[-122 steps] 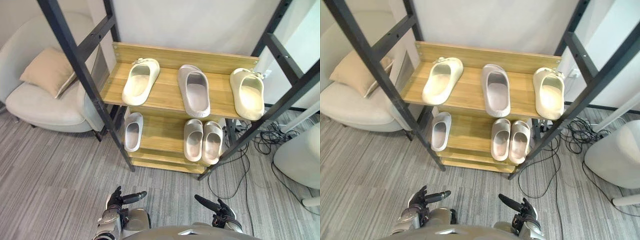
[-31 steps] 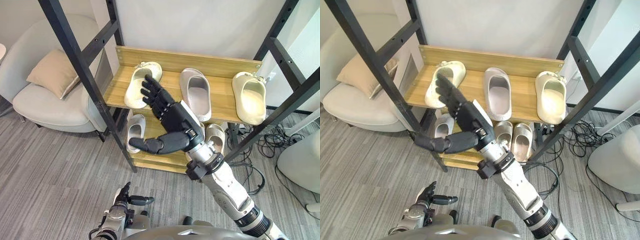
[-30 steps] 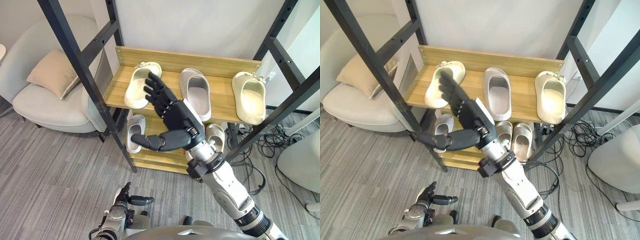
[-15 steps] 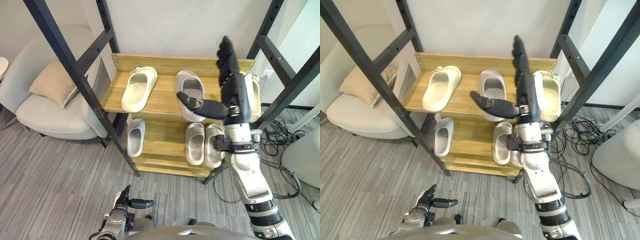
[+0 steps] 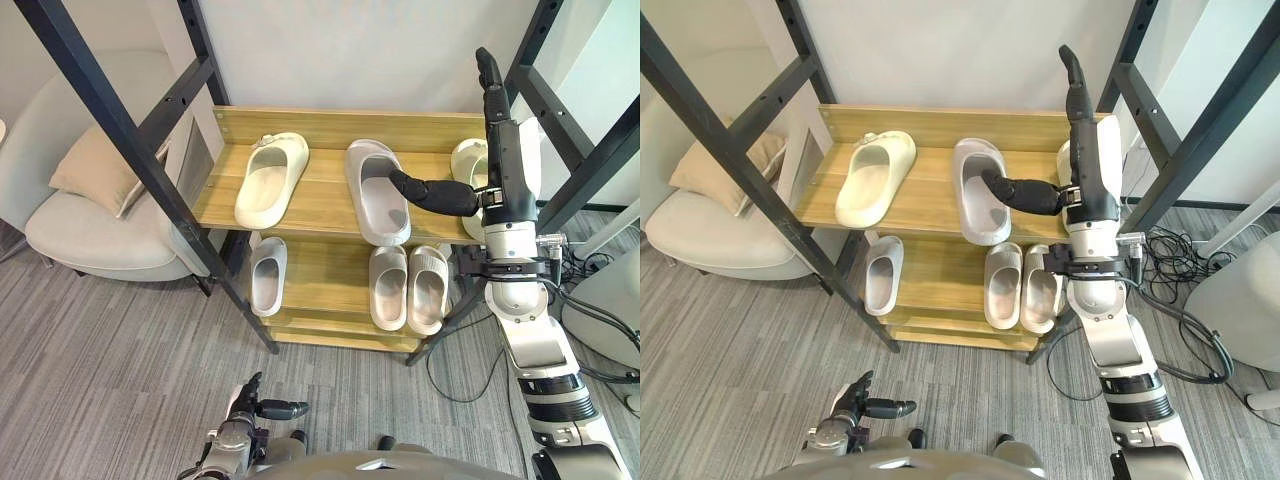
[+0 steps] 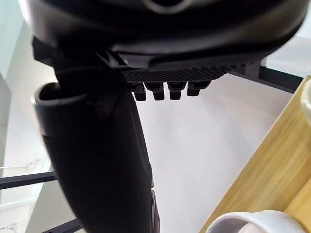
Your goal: Organize the slippers on the shoe rack
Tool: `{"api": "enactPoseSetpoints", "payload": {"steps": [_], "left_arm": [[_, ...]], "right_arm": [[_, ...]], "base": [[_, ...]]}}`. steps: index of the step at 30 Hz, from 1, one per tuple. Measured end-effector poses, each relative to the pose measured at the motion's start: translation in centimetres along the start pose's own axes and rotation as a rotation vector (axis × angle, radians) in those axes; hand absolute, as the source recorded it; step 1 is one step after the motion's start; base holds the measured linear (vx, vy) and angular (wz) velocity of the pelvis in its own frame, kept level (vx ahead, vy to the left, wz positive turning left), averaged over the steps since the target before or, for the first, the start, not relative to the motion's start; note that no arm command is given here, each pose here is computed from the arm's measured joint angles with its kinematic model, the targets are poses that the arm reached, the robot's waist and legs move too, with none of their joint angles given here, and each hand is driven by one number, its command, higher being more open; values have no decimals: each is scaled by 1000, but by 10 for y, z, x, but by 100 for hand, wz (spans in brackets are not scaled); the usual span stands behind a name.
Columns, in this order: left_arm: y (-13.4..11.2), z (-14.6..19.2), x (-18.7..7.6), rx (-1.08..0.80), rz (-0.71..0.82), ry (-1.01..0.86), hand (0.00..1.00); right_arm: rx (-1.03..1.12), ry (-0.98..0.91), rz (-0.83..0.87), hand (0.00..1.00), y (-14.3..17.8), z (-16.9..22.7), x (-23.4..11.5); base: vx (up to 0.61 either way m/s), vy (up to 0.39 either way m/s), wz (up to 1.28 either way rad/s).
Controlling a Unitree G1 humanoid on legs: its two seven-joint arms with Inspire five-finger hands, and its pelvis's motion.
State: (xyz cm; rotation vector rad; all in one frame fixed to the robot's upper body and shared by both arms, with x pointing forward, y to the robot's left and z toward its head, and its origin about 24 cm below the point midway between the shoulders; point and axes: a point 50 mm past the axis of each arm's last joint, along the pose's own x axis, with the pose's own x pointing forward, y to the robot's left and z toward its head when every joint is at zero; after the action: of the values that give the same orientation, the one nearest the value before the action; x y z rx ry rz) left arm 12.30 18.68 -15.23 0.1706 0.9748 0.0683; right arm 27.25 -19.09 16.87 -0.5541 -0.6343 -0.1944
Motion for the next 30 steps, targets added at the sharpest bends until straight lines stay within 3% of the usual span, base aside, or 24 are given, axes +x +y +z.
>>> {"api": "enactPoseSetpoints", "payload": {"steps": [12, 30], "left_arm": [[-1, -1, 0, 3, -17, 3, 100], [-1, 1, 0, 2, -22, -7, 100]], "right_arm": [[-127, 178, 19, 100, -4, -41, -7], [-144, 166, 153, 100, 17, -45, 5]], "base": [[-5, 13, -4], [0, 1, 2]]}}
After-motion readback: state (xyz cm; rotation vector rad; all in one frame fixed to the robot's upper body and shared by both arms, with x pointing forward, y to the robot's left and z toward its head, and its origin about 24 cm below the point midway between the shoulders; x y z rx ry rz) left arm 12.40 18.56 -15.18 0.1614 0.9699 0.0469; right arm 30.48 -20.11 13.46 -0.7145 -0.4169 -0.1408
